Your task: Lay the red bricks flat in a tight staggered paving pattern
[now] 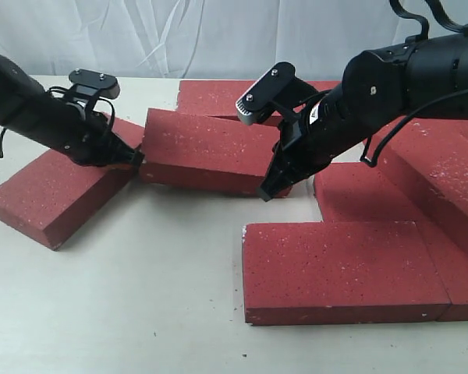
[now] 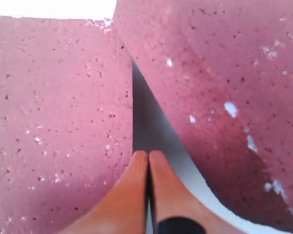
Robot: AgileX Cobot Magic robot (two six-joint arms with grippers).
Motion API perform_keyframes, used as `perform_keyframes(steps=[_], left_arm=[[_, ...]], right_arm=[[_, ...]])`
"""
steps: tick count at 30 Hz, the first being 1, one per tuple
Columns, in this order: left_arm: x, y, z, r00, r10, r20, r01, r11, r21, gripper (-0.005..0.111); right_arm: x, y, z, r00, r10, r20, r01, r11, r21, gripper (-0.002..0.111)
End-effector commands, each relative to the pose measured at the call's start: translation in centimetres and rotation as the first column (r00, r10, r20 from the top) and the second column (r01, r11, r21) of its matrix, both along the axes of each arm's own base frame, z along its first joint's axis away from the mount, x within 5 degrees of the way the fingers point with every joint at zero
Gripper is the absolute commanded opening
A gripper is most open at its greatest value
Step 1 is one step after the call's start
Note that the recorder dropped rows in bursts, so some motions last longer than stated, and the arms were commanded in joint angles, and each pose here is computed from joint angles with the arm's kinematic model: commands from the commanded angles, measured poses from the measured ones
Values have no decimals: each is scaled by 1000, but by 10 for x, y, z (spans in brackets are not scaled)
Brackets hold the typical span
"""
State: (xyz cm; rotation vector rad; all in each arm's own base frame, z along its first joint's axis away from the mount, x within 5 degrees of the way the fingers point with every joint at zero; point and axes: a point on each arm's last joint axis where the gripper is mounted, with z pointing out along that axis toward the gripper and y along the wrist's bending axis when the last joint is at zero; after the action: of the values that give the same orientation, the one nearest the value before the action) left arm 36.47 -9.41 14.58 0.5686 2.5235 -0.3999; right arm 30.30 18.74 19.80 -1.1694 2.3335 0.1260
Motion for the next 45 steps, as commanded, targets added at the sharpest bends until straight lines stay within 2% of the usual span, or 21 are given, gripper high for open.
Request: perform_keyframes(steps=[1,5,10,15,26,30,32,36,38,45], left_arm=[[6,1,2,998,40,47,-41,999,7,0],[10,3,2,993,88,76,-88,996,9,0],[11,3,-1,993,95,76,-96,995,11,0],[16,7,2,980,162,117,-163,987,3,0],[7,-12,0,995,76,67,-75,997,-15,0],[6,-18,0,996,40,78,-40,999,-3,0],[6,-18,0,995,47,90,-47,999,3,0],[7,-18,0,995,48,92,-49,999,4,0],[6,-18,0,995,45,87,-45,999,2,0],[6,-19,0,995,49,85,-49,999,-4,0]], right_arm=[[2,-1,6,1000,-8,24,8,1000,16,-1],[2,-1,6,1000,-8,23,8,1000,15,-1],[2,-1,6,1000,-7,20,7,1000,14,-1],[2,-1,6,1000,-7,16,7,1000,12,-1],[2,-2,5,1000,-4,16,4,1000,3,-1],[2,-11,2,999,-12,-38,12,1000,-25,-1],[-3,-9,1,996,50,-71,-53,998,-33,-1],[-7,5,-5,983,159,-97,-153,986,65,-1],[-5,7,-14,974,203,-98,-199,978,56,-1],[9,11,-34,984,168,-58,-166,985,40,-1]])
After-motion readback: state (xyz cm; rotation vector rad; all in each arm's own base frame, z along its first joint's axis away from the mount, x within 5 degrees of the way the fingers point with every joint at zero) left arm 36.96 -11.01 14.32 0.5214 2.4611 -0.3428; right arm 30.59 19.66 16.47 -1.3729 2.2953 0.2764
